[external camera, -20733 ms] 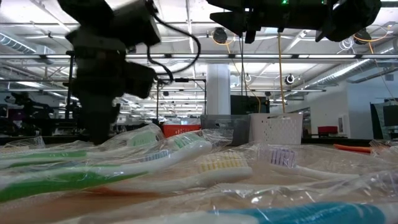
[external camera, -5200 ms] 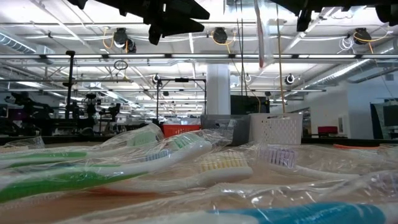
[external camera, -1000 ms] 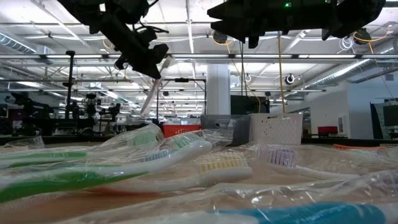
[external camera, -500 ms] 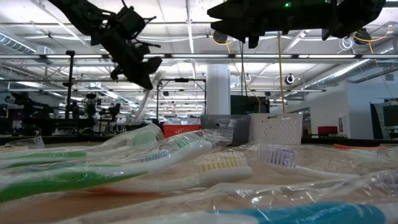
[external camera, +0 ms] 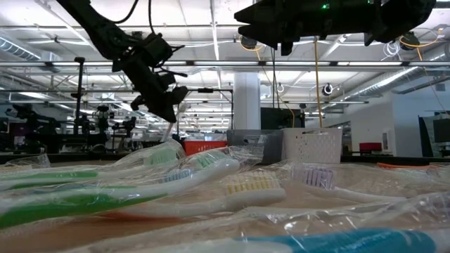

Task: Pick & Place Toothbrushes
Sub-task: Put the orange toothbrush into the black bin

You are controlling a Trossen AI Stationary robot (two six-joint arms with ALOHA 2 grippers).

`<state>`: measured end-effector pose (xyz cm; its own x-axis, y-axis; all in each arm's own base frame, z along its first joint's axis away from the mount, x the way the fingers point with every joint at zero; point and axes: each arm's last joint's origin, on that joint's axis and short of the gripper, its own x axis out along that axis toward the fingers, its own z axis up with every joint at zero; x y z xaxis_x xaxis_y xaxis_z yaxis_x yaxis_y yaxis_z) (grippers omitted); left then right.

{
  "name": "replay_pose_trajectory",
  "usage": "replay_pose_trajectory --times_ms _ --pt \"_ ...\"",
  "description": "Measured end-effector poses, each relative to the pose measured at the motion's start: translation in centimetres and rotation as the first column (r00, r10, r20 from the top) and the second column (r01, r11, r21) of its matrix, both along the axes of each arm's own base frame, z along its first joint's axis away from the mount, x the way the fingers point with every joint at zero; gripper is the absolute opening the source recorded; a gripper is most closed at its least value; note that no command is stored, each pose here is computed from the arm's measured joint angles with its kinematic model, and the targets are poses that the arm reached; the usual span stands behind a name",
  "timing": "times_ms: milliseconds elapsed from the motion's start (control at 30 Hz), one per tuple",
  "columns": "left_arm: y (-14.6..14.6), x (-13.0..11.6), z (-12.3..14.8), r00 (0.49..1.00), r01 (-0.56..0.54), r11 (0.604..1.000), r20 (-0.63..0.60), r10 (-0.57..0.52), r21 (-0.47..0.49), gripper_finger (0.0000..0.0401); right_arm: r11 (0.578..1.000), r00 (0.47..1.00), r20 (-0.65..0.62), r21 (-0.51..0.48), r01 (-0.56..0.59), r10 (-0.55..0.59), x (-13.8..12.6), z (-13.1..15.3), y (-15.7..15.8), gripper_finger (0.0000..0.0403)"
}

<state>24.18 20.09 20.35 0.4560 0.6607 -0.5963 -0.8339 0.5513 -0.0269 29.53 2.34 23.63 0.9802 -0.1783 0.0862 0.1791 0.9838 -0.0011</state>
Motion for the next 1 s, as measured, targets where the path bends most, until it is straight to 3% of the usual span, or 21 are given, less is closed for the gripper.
replay_pose_trajectory --times_ms 333,733,1000 --pt "0.25 0.00 -0.52 1.000 -0.014 1.000 -0.013 0.014 -0.012 0.0042 1.000 1.000 0.000 0.000 0.000 0.000 0.00 0.00 0.00 0.0212" --pt "0.30 -0.08 -0.53 0.999 -0.039 0.999 -0.024 0.039 -0.001 0.0126 1.000 1.000 -0.007 -0.001 0.000 0.000 0.01 -0.07 0.00 0.0212" --pt "0.24 0.01 -0.52 1.000 -0.014 1.000 -0.011 0.013 -0.016 0.0145 0.999 0.998 -0.070 0.046 -0.002 0.006 0.04 -0.77 0.01 0.0212"
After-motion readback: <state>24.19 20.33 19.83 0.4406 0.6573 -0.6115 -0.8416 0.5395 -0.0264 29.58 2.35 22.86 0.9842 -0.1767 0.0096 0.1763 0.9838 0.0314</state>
